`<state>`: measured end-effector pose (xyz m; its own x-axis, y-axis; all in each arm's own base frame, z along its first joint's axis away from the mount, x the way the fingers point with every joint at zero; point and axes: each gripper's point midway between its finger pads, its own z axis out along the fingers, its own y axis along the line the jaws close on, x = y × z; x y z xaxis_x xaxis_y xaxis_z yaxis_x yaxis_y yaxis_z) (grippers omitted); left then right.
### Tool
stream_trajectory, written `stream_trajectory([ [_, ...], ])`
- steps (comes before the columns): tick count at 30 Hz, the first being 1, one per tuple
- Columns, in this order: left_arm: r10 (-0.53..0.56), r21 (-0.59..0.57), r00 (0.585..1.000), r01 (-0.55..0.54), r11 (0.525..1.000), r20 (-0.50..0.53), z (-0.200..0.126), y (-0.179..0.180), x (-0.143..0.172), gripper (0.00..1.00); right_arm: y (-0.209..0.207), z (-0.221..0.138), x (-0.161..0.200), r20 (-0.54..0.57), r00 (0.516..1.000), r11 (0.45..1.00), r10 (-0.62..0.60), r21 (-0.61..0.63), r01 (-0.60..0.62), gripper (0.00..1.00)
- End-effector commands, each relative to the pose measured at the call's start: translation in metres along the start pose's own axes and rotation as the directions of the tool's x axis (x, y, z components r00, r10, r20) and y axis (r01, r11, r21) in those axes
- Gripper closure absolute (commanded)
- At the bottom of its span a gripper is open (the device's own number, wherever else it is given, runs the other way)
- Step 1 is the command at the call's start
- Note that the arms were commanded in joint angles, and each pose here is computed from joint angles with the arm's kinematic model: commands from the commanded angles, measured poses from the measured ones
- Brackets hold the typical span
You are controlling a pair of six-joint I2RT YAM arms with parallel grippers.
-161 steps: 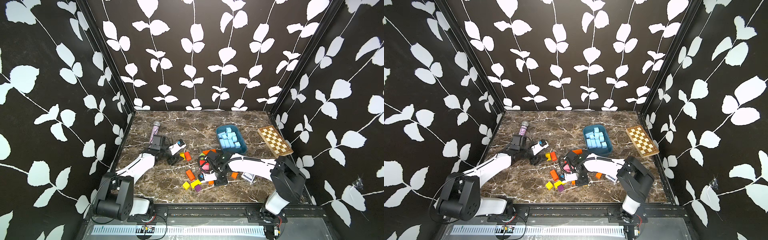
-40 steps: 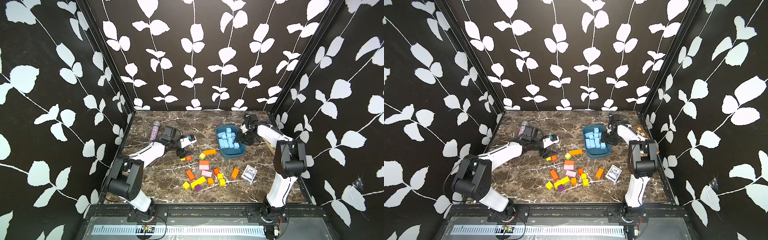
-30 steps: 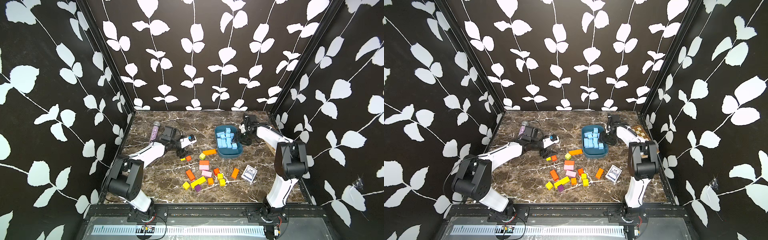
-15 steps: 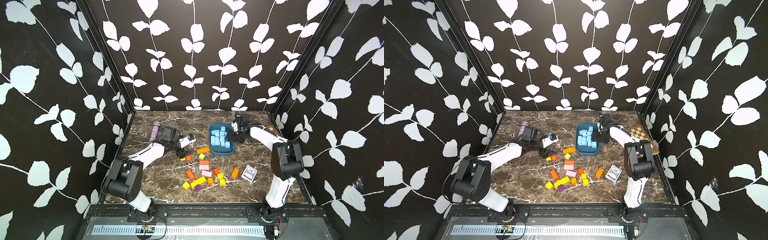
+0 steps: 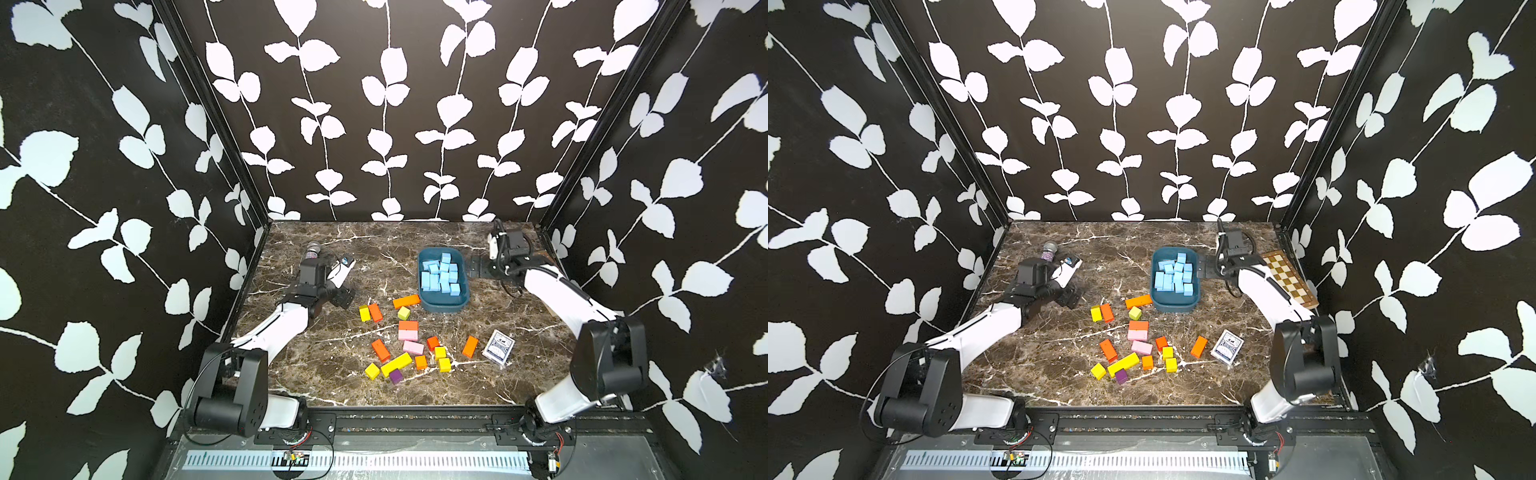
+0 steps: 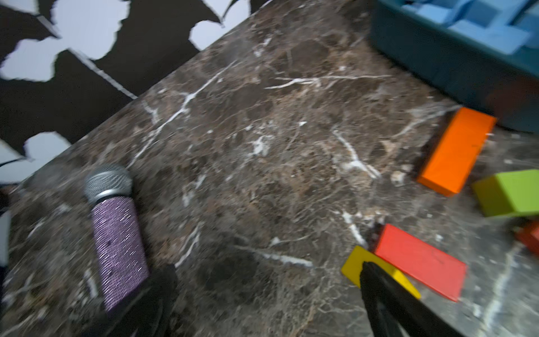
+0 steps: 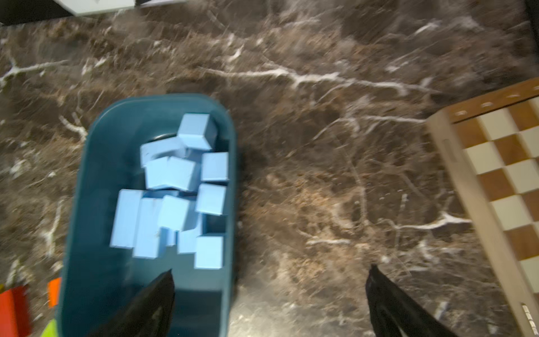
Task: Pick out the blue building blocks
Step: Reset both arms
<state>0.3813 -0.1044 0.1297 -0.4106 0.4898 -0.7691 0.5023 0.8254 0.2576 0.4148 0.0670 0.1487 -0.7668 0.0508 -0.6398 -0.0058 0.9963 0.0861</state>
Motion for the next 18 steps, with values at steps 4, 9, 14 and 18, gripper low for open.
stream_trajectory([
  [4, -0.248, -0.432, 0.969, 0.224, 0.874, 0.002, -0.014, 0.085, 0.038, 0.01, -0.044, -0.007, -0.015, 0.201, 0.979, 0.989, -0.028, 0.149, -0.002, 0.01],
  [9, -0.355, -0.454, 0.934, 0.332, 0.827, 0.037, -0.014, 0.098, 0.073, 0.01, -0.057, -0.009, -0.006, 0.256, 0.963, 0.975, -0.088, 0.221, 0.031, 0.01],
  [14, -0.335, -0.433, 0.930, 0.368, 0.823, 0.153, -0.009, 0.099, 0.063, 0.01, -0.068, -0.007, 0.010, 0.262, 0.961, 0.965, -0.091, 0.261, 0.021, 0.01],
  [18, -0.328, -0.456, 0.920, 0.392, 0.799, 0.216, -0.005, 0.102, 0.066, 0.01, -0.071, -0.005, 0.017, 0.297, 0.950, 0.964, -0.101, 0.265, 0.019, 0.01],
])
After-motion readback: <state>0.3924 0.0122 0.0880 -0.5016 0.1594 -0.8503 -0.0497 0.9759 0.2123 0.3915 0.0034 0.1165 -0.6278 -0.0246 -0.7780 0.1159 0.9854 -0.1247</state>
